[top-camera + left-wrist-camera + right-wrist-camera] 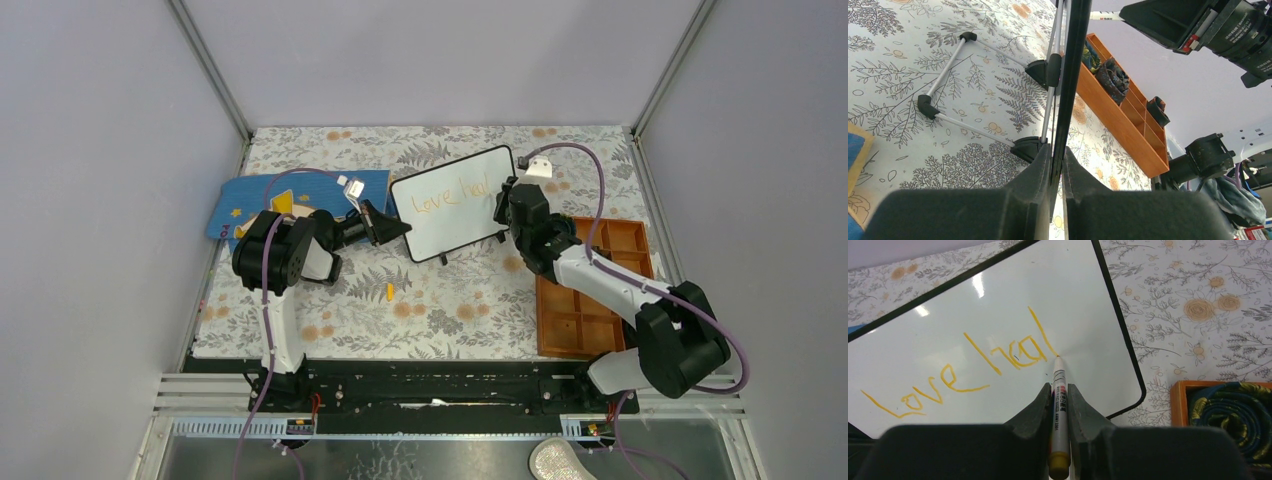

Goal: Write a sentence on the whiteboard

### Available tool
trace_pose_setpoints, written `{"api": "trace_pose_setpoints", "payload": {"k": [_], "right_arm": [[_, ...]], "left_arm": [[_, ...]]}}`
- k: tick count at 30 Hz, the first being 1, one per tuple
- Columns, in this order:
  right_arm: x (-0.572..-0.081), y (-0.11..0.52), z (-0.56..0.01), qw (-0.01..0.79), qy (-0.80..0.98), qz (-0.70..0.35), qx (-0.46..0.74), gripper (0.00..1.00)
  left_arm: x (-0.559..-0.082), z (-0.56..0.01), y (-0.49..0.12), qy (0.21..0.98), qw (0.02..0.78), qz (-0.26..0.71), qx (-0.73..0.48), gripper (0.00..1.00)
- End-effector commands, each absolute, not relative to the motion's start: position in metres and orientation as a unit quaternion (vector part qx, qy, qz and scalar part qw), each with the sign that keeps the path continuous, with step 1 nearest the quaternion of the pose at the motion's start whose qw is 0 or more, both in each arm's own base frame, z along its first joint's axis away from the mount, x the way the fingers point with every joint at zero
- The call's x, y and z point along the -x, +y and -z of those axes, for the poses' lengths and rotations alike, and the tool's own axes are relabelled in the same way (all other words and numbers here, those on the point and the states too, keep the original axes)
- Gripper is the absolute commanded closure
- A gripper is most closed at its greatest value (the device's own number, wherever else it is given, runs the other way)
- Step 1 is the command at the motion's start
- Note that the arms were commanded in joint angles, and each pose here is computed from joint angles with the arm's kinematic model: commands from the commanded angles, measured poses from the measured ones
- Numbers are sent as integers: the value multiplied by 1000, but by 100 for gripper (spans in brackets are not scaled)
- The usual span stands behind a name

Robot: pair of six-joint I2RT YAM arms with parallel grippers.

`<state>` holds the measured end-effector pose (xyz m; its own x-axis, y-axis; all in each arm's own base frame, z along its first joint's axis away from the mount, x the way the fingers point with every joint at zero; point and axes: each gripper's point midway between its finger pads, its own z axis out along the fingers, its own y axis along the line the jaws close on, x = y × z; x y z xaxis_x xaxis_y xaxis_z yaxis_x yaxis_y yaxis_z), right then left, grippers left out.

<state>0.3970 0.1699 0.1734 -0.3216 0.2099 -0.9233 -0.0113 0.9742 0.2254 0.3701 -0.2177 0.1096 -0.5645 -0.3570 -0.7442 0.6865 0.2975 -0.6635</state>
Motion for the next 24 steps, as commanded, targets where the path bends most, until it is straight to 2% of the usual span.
{"api": "trace_pose_setpoints", "payload": {"k": [1,11,24], "right_arm": [[-392,155,-198,615,777,-100,-91,100],[-389,140,-241,681,710,-121,-129,100],[-404,158,-242,667,722,-145,-114,100]], "left_arm": [[-361,-102,-219,683,422,585,-117,100],[-361,-101,-219,683,422,585,-117,100],[-362,-100,-219,684,421,585,-116,100]]}}
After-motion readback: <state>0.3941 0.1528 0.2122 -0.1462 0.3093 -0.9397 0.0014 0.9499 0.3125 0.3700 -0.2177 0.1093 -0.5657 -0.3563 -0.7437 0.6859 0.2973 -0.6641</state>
